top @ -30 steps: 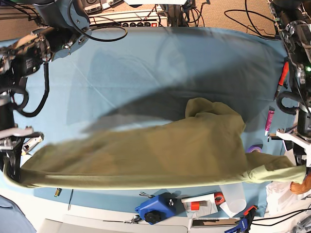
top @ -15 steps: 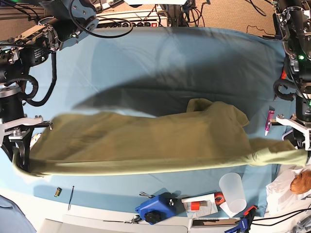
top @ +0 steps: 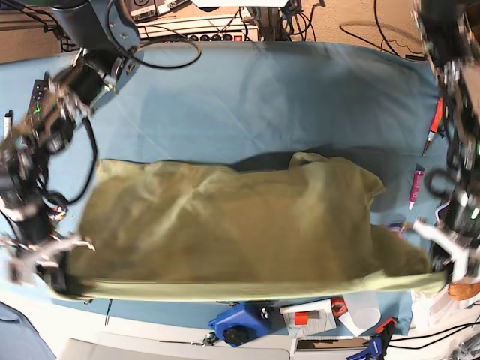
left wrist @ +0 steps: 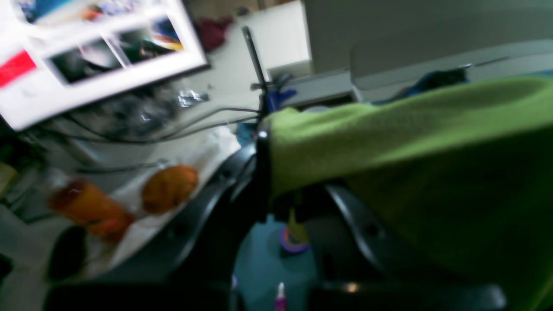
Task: Layout the t-shirt on the table in an organized manner, then fold the t-shirt properly
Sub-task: 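Swing the held shirt across the table and lower it with both grippers, then lay the shirt down, open both grippers and raise them away, then move both grippers to the shirt's collar edge and grasp it, then pull the collar edge away from the hem with both grippers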
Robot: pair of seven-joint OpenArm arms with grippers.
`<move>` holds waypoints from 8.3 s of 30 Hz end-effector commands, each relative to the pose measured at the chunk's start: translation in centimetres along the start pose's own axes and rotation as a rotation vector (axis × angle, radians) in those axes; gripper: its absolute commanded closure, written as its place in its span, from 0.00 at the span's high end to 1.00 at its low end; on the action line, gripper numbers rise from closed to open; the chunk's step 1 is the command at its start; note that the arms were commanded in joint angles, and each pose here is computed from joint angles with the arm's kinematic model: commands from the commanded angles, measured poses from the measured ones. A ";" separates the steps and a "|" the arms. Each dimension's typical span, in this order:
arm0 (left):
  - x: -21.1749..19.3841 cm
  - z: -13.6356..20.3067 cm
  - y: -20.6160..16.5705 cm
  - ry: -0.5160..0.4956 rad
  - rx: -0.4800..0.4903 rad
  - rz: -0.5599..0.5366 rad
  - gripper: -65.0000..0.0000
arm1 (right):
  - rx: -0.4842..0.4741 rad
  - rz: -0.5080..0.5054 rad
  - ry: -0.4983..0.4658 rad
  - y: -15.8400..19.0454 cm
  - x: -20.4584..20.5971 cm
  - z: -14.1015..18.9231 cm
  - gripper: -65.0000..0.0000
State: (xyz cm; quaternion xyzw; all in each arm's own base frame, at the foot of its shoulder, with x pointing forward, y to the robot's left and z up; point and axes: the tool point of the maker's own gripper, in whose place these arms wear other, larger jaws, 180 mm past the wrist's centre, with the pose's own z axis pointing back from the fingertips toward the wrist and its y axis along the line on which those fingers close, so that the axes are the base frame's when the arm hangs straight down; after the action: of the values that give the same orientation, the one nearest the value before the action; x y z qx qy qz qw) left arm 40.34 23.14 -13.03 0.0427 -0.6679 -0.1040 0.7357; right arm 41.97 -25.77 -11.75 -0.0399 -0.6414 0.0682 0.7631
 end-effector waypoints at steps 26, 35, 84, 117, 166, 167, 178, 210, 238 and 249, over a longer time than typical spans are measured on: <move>-2.4 -12.4 -10.8 0.106 -0.214 0.034 0.00 | -0.042 -0.069 0.221 -4.6 -7.1 -7.0 0.00; -3.1 -15.5 -12.9 0.142 -0.252 0.095 0.00 | -0.071 -0.080 0.256 -5.2 -9.4 -7.8 0.00; 0.0 -17.9 -11.0 0.310 -0.265 0.072 0.27 | -0.059 -0.181 0.150 -6.9 -3.7 -8.2 0.39; -18.3 5.5 -8.5 0.650 -0.243 0.004 0.27 | 0.051 -0.293 0.554 -3.3 -23.6 9.5 0.39; -18.2 6.0 -15.8 0.494 -0.315 0.284 0.34 | 0.173 -0.487 0.373 1.0 -21.2 -1.6 0.00; -18.4 6.0 -15.8 0.500 -0.307 0.266 0.34 | 0.169 -0.471 0.353 0.8 -20.5 -1.6 0.00; -19.3 6.7 -18.5 0.464 -0.495 -0.228 0.46 | 0.149 -0.363 0.256 -0.3 -15.9 -1.3 0.00; -22.4 1.6 -13.4 0.594 -0.115 -0.554 0.00 | 0.189 -0.337 0.252 -0.3 -15.2 -0.8 0.00; -23.3 14.8 -13.0 0.758 -0.327 -0.663 0.00 | 0.074 -0.267 0.422 -3.9 -19.1 12.7 0.00; -23.2 15.9 -12.5 0.750 -0.311 -0.717 0.04 | 0.087 -0.248 0.408 -4.6 -18.6 15.6 0.00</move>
State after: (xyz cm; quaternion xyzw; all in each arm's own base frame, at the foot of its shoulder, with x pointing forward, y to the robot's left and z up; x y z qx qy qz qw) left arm 20.79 16.18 -37.26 0.1706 -0.2743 -0.4280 0.8441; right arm 23.12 -33.07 -28.18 0.0723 -0.4453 -0.0170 0.8923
